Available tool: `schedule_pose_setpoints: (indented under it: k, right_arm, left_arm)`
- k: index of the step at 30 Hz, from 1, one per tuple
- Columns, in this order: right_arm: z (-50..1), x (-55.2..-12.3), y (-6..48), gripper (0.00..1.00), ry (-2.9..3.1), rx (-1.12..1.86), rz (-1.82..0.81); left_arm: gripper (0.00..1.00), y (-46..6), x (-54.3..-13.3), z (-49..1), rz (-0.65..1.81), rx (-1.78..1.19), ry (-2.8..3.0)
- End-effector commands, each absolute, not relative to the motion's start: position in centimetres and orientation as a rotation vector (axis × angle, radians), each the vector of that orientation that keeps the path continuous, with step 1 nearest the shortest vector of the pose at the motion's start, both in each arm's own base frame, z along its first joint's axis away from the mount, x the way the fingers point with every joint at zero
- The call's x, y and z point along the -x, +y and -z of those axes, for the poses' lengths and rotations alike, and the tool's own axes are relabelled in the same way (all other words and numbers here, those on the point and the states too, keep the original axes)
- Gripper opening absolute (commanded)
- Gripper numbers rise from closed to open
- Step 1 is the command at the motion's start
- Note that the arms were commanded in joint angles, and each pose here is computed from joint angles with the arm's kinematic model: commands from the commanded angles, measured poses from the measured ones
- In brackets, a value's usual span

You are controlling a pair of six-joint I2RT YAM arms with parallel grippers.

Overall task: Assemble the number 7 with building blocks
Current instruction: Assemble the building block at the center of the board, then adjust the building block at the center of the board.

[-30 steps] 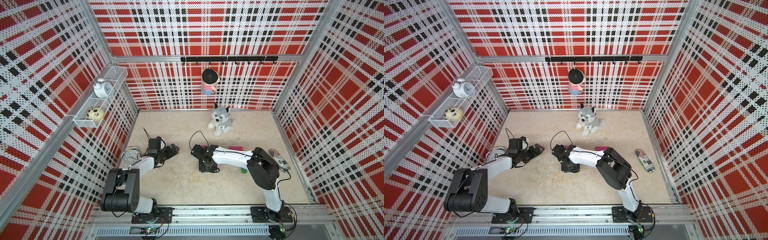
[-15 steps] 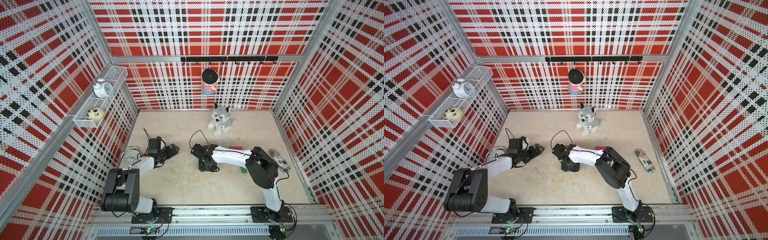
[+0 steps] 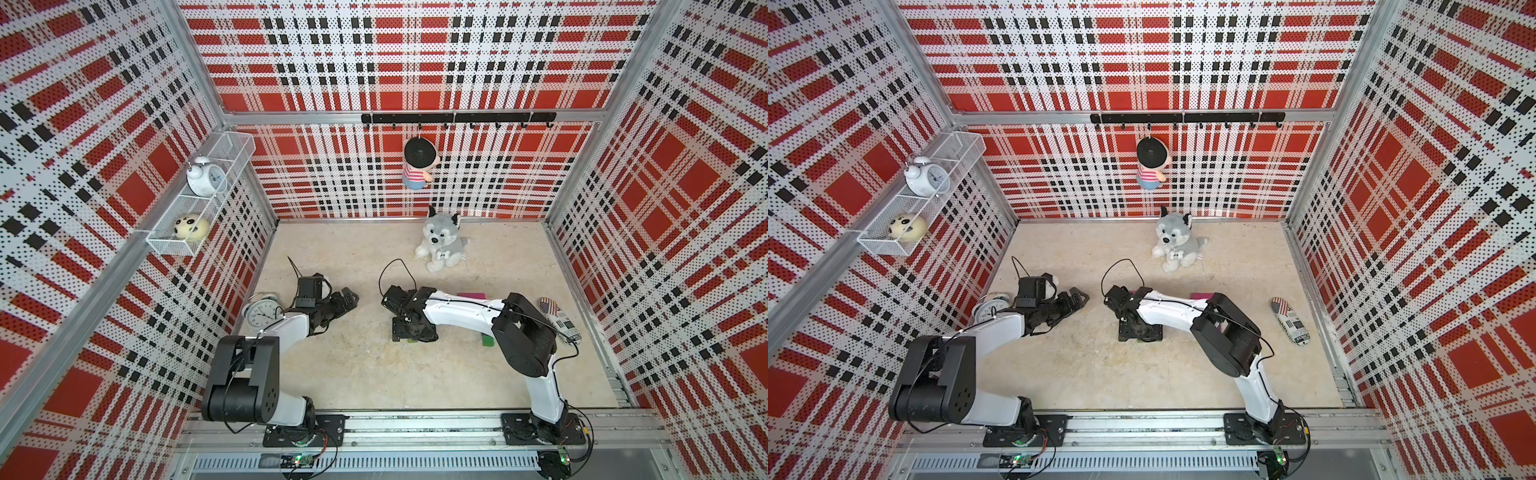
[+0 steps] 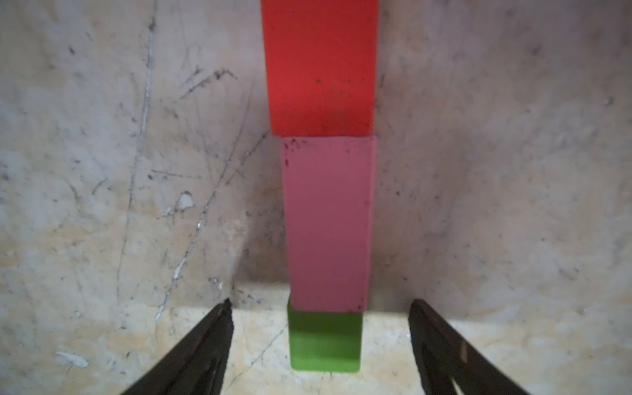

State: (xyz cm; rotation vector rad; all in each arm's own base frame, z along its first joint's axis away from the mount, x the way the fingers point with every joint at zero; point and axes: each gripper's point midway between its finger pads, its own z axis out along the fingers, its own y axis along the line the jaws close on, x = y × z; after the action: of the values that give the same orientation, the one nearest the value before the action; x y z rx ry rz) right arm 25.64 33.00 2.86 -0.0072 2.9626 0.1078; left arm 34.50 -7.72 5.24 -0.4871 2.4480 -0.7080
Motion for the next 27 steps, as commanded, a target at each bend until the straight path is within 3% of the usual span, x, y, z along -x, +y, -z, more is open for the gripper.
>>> schedule_pose_setpoints:
  k: [1, 10, 18, 27]
  right_arm:
    - [-7.5, -27.2, 32.9, 0.86, 2.868, -0.021, -0.160]
    - [-11.6, -32.6, 30.9, 0.85, 2.720, -0.071, -0.228]
    - [-10.7, -35.2, 30.7, 0.80, 2.696, -0.010, -0.238]
    - [-8.9, -35.9, 31.6, 0.74, 2.675, -0.089, -0.438]
  left_arm:
    - [0.98, -9.4, -35.9, -6.2, 0.741, 0.439, 2.423]
    - [0.98, -13.2, -38.5, -6.7, 0.824, 0.401, 2.412]
    - [0.98, -16.1, -39.4, -6.6, 0.903, 0.401, 2.418]
    - [0.98, -19.2, -39.8, -6.3, 0.969, 0.363, 2.433]
